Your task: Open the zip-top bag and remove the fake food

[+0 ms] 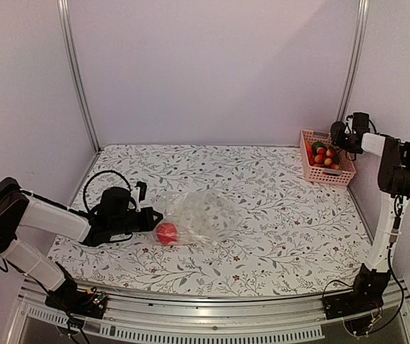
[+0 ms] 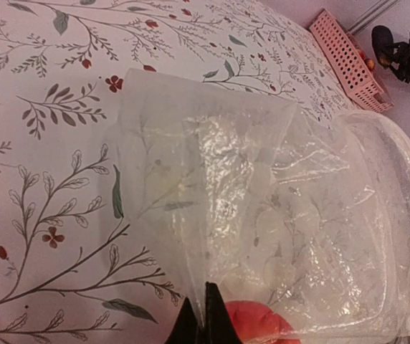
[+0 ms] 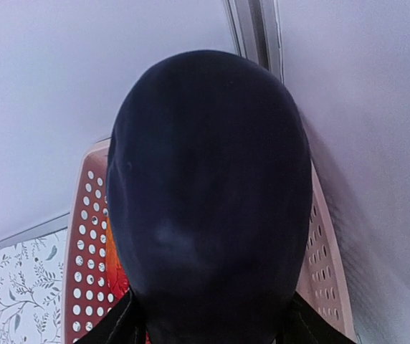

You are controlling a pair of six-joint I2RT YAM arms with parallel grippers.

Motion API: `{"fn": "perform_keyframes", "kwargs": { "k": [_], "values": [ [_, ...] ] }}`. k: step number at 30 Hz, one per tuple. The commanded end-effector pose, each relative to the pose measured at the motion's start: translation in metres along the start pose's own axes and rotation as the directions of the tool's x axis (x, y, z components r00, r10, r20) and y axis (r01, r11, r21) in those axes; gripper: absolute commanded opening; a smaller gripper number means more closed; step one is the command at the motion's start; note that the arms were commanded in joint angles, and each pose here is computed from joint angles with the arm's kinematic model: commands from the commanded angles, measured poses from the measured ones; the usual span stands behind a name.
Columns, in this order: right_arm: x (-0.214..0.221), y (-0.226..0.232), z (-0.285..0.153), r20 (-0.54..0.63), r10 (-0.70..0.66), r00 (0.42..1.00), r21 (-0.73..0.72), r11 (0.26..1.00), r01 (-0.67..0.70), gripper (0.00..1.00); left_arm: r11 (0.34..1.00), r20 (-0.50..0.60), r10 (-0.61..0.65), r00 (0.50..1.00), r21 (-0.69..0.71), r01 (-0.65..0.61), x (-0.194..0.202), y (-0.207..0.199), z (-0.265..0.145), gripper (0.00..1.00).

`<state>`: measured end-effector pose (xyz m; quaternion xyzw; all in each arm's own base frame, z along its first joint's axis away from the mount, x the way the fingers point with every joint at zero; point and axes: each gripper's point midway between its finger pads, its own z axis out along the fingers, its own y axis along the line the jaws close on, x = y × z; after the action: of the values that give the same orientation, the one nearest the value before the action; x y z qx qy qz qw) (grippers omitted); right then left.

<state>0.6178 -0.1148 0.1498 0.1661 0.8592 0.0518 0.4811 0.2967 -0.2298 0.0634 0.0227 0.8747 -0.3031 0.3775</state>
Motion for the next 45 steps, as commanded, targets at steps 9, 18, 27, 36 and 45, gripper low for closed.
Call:
{"fn": "perform_keyframes", "kwargs": {
  "k": [9,18,27,36,45],
  "values": [
    [-0.010,-0.003,-0.003,0.009,-0.013,1.000,0.026,1.000,0.013,0.72,1.000,0.001,0.009,1.000,-0.006,-0.009,-0.003,0.003,-0.001,0.00],
    [-0.014,0.041,-0.031,0.005,-0.013,1.000,-0.122,0.992,0.013,0.70,1.000,0.000,0.006,1.000,0.001,-0.006,-0.002,0.002,-0.001,0.00],
    [0.023,0.143,-0.105,0.025,-0.069,0.997,-0.383,0.921,0.073,0.68,1.000,0.005,-0.001,1.000,0.010,0.001,-0.003,0.001,-0.001,0.00],
    [0.137,0.254,-0.190,-0.045,-0.218,0.975,-0.680,0.722,0.130,0.59,1.000,0.006,0.001,1.000,0.021,-0.001,-0.004,-0.002,0.000,0.00],
    [0.248,0.327,-0.264,-0.008,-0.448,0.894,-0.870,0.444,0.215,0.52,0.998,0.007,0.000,1.000,0.059,-0.001,-0.005,-0.009,0.000,0.00]
  ]
}}
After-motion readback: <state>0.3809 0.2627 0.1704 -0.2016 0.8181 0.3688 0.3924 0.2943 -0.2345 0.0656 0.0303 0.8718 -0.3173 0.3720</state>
